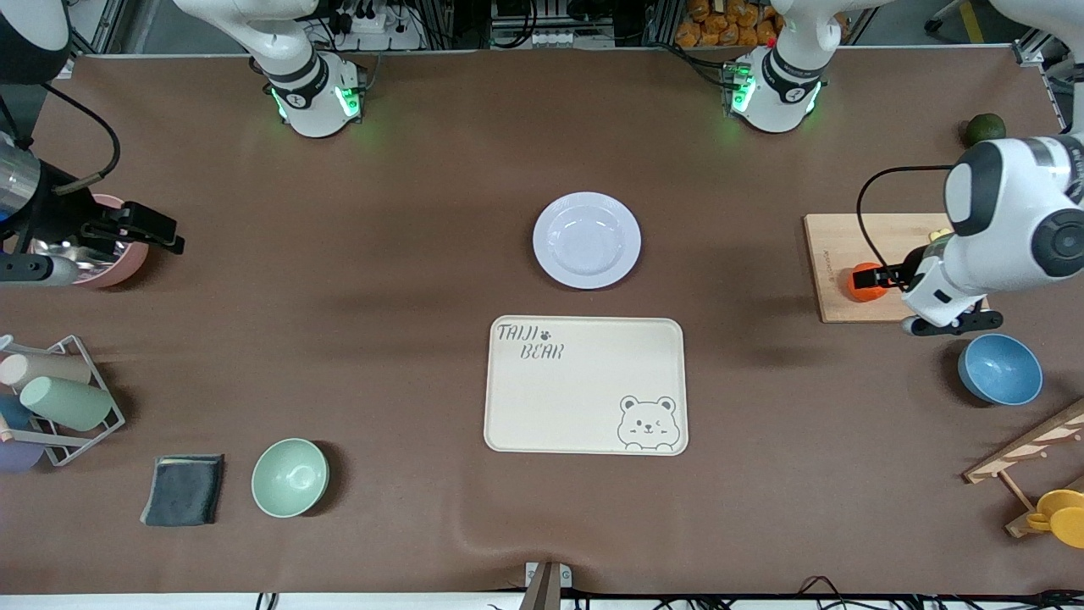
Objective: Place orange and plate with both arms
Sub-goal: 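Lower the left gripper onto the orange on the cutting board, then close the left gripper on the orange and lift it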
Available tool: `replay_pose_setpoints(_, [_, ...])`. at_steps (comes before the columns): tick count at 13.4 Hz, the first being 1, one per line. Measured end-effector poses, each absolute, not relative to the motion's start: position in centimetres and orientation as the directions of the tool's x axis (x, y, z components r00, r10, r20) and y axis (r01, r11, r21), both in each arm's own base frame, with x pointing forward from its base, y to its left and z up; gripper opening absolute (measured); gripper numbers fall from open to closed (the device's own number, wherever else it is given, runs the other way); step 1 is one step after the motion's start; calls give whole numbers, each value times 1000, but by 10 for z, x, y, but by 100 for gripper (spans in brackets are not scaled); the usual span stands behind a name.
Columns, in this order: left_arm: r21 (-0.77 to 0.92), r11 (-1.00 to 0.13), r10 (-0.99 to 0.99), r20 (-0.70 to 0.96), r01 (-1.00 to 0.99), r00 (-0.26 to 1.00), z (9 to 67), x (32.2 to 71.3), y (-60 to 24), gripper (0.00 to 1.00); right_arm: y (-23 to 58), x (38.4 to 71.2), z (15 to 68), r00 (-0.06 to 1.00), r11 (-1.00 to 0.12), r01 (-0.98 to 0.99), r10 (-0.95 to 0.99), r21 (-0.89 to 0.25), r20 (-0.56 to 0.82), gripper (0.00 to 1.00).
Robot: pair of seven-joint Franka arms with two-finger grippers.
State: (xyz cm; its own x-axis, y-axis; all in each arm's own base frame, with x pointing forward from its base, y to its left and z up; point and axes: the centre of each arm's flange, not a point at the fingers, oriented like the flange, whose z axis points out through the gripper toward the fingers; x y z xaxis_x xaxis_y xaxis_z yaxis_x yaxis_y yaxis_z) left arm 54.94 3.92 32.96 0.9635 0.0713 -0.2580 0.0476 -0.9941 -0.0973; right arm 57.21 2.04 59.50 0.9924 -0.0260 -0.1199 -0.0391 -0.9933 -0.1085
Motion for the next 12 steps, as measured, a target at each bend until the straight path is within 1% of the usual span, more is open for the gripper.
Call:
replay_pose_setpoints(3, [-72, -997, 6, -267, -13, 964, 305, 541, 66, 100, 12, 572, 577, 984, -980, -78, -46, -181, -171, 100])
replay_pose_setpoints(6, [-49, -998, -14, -254, -27, 967, 284, 534, 95, 100, 23, 572, 550, 972, -965, -93, -35, -246, -232, 100])
replay_pose_setpoints(9, [-40, -999, -15, -259, -26, 966, 261, 521, 96, 100, 43, 571, 514, 950, -956, -111, -22, -272, -311, 100])
replay_pose_setpoints(12, [-34, -999, -24, -268, -34, 963, 237, 514, 94, 100, 54, 572, 496, 931, -923, -182, -50, -339, -363, 100])
